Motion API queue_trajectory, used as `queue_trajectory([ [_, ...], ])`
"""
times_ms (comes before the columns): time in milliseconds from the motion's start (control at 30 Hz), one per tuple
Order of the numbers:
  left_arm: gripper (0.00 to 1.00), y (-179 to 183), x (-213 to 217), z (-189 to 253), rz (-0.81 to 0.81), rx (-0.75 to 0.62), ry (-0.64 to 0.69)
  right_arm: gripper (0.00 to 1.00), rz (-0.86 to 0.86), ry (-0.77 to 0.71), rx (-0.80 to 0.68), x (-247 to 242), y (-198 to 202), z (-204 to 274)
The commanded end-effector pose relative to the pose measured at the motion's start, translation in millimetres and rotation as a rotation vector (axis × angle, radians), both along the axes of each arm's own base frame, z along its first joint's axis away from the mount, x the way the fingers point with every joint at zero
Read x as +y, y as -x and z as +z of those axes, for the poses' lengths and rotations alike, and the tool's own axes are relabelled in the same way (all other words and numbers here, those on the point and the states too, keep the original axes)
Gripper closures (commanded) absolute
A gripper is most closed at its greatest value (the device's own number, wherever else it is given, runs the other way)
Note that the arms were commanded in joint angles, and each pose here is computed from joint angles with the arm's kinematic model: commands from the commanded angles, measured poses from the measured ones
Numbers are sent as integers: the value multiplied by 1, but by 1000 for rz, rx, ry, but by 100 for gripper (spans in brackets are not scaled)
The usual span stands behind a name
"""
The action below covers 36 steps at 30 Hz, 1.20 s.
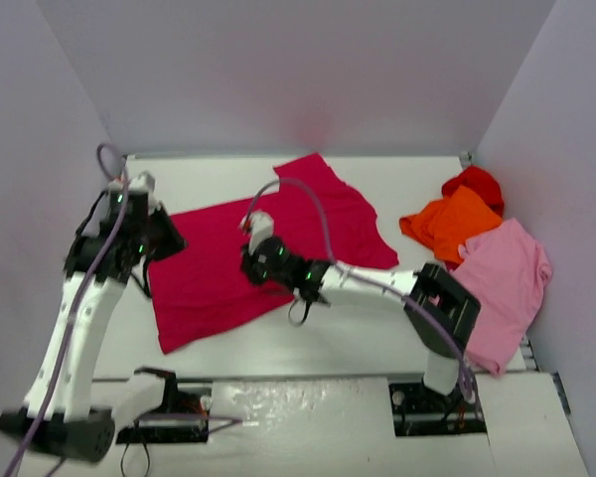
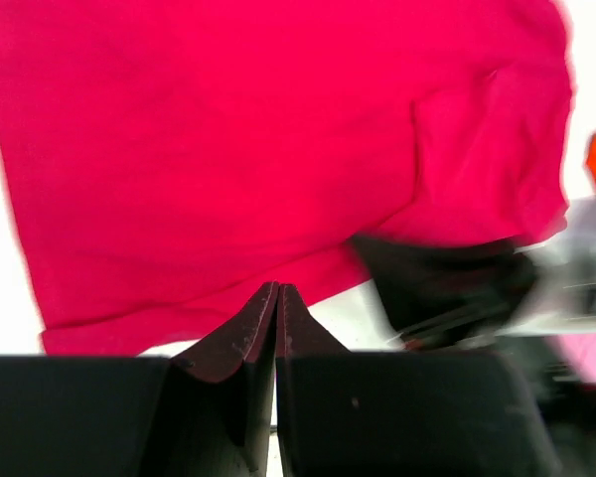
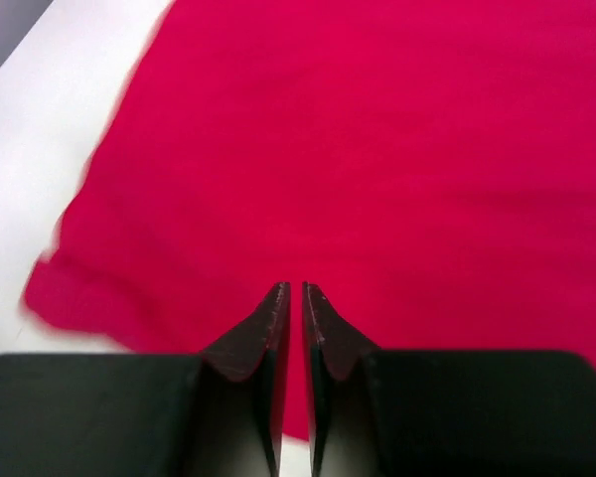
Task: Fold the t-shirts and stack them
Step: Fold the flattened tshirt in 1/3 of the way
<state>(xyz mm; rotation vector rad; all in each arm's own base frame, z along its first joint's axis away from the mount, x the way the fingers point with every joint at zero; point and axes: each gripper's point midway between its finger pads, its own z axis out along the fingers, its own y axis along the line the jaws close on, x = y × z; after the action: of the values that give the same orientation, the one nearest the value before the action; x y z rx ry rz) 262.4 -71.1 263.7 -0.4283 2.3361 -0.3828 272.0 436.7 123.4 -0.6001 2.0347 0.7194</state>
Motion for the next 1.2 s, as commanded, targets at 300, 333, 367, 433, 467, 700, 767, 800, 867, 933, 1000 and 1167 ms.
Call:
queue_trajectory([
  [300,100,-113,-50,-115,-78,226,163,100,-289,32,66,-91,-142,-23],
  [333,100,-115,-48,-122,-72,244,152,100,-277,20,73,-89,-146,-24],
  [367,100,-116,-48,-127,-71,256,148,100,-274,26,84,-89,-149,-33],
  [433,100,-119,-49,-138,-68,279,150,100,-270,37,99,-89,-156,-45],
  [467,100,-120,-51,-146,-69,296,157,100,-267,41,110,-90,-159,-50],
  [700,100,-130,-60,-186,-33,370,218,100,-318,96,160,-120,-176,-82],
  [767,100,-137,-62,-193,-22,367,228,100,-336,135,160,-133,-178,-88],
  [800,100,-141,-63,-197,-19,373,227,100,-347,155,160,-139,-178,-90],
  [867,100,-149,-63,-201,-17,376,224,100,-366,193,156,-150,-179,-95],
  [933,100,-157,-63,-206,-22,381,207,100,-372,220,162,-159,-178,-99],
  [1000,100,-167,-62,-204,-32,364,190,100,-395,250,161,-169,-176,-105],
  [1167,100,-178,-57,-201,-49,337,148,100,-424,289,181,-185,-169,-116],
])
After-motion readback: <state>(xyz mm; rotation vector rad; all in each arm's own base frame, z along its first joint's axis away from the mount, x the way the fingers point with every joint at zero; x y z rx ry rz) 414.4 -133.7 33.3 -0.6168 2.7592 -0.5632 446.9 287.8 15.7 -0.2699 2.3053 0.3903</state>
